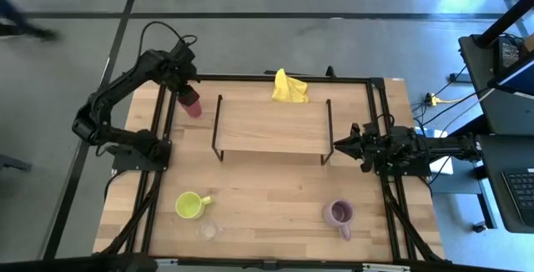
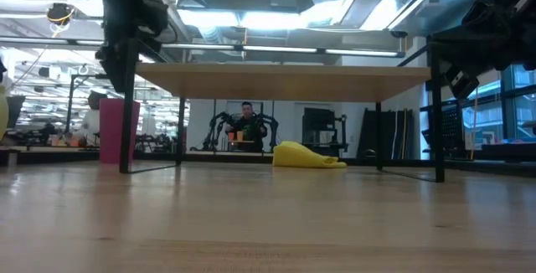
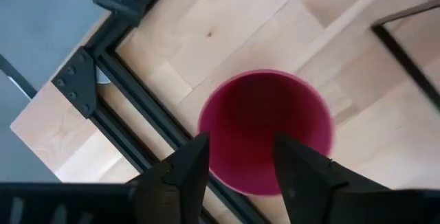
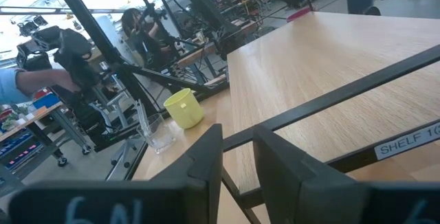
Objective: Stack small to large cups/mugs on shelf
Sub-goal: Put the pink cup on the shelf
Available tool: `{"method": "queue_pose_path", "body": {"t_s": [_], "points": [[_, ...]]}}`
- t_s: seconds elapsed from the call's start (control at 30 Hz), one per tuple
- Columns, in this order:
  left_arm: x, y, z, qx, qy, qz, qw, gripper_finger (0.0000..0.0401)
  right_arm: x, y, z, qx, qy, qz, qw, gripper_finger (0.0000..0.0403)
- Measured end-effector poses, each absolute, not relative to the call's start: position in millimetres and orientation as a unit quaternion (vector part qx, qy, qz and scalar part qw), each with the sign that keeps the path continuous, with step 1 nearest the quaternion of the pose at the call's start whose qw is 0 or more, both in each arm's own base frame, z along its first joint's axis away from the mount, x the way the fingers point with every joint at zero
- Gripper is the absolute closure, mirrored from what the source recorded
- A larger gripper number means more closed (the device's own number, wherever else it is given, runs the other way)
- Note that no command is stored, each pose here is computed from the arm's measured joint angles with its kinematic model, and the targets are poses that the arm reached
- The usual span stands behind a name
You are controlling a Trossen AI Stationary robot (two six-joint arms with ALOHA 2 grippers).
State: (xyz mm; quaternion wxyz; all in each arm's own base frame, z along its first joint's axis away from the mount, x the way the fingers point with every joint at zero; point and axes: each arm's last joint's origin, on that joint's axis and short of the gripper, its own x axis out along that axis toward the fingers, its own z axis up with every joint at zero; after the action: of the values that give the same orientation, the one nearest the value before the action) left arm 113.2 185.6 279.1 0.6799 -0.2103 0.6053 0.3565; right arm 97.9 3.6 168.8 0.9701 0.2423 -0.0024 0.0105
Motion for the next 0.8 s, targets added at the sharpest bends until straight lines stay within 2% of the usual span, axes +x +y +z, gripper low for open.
{"method": "queue_pose_path", "body": {"t_s": [0.5, 0.63, 0.8], "points": [[115, 212, 251, -0.214, 0.651, 0.313, 0.657, 0.0254, 98, 4, 169, 0.242, -0.002, 0.011, 0.97, 0.0318], [114, 210, 255, -0.208, 0.649, 0.318, 0.659, 0.0289, 98, 4, 169, 0.242, -0.002, 0.01, 0.97, 0.0318], [112, 204, 262, -0.194, 0.645, 0.316, 0.668, 0.0366, 98, 4, 169, 0.242, -0.002, 0.011, 0.97, 0.0318]]}}
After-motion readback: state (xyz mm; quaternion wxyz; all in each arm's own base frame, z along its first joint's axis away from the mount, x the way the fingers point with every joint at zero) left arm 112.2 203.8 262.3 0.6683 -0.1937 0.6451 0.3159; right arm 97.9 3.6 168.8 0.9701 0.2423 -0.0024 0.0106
